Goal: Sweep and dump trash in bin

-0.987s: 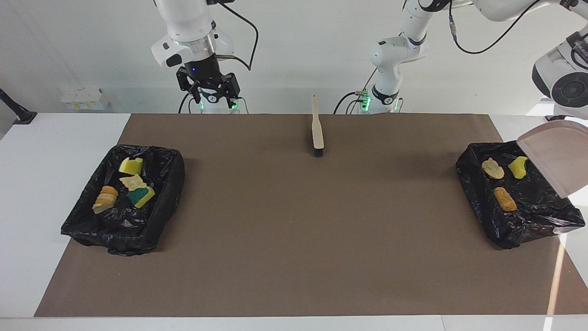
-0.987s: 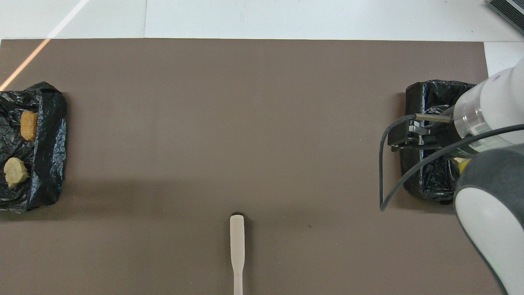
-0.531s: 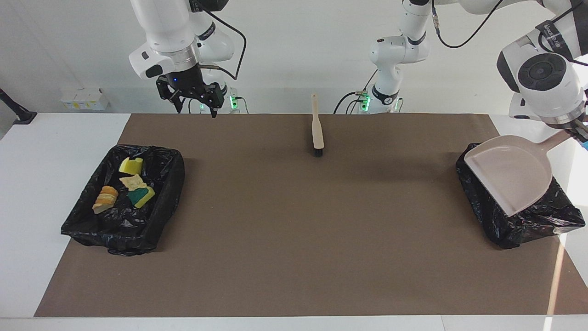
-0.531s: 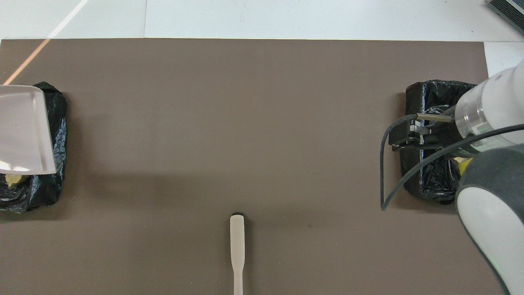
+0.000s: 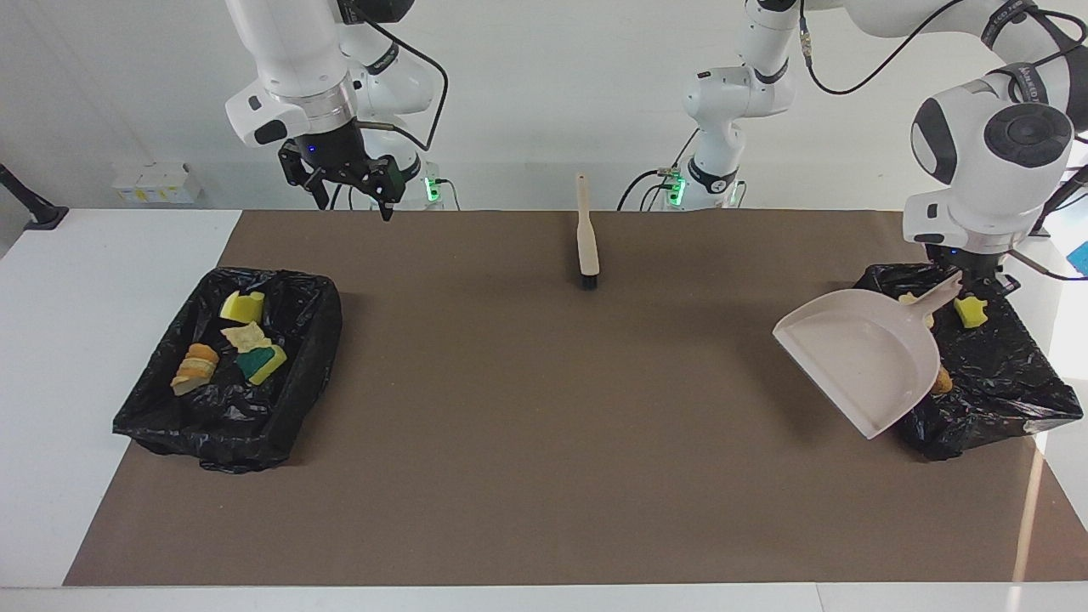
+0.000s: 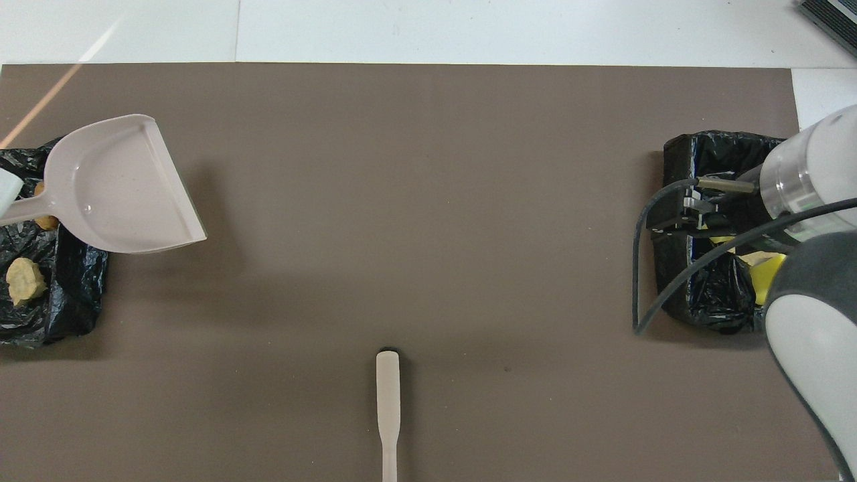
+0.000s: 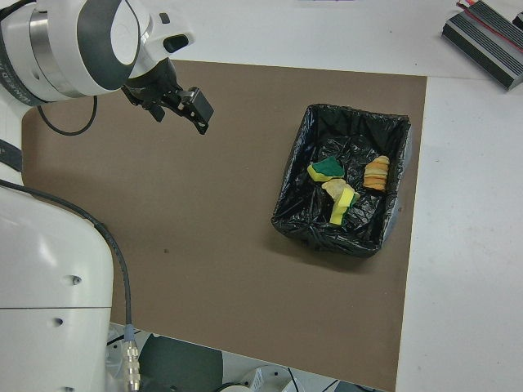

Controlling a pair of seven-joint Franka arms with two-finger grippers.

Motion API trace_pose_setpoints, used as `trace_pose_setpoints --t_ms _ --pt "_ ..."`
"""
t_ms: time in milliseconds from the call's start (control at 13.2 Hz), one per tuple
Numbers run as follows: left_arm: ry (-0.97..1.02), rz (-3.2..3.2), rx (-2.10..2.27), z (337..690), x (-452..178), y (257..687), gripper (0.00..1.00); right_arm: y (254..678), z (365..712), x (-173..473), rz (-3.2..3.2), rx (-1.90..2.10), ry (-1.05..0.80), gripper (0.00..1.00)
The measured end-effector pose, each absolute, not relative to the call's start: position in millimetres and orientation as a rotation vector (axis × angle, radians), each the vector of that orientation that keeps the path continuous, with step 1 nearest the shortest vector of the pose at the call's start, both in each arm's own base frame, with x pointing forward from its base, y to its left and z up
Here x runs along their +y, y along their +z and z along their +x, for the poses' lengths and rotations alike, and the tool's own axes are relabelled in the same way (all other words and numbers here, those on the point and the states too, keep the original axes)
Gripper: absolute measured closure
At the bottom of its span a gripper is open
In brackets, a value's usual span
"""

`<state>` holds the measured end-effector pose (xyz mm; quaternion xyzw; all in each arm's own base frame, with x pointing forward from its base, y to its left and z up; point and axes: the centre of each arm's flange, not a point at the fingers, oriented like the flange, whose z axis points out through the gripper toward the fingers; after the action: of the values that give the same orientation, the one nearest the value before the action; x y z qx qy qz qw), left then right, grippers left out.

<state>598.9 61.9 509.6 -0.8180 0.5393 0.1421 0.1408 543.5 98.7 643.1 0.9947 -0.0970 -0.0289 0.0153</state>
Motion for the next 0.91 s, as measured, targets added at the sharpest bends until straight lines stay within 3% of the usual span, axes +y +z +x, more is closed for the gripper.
trace_pose_setpoints --t_ms 304,911 --pt "0.341 -2.648 1.232 603.1 16.7 474.6 0.68 640.3 551.4 86.3 3.128 -0.151 -0.071 0.0" --pt "0.173 -2.978 0.611 601.4 -155.7 432.6 0.68 641.5 552.2 82.4 3.134 -0.145 -0.068 0.0"
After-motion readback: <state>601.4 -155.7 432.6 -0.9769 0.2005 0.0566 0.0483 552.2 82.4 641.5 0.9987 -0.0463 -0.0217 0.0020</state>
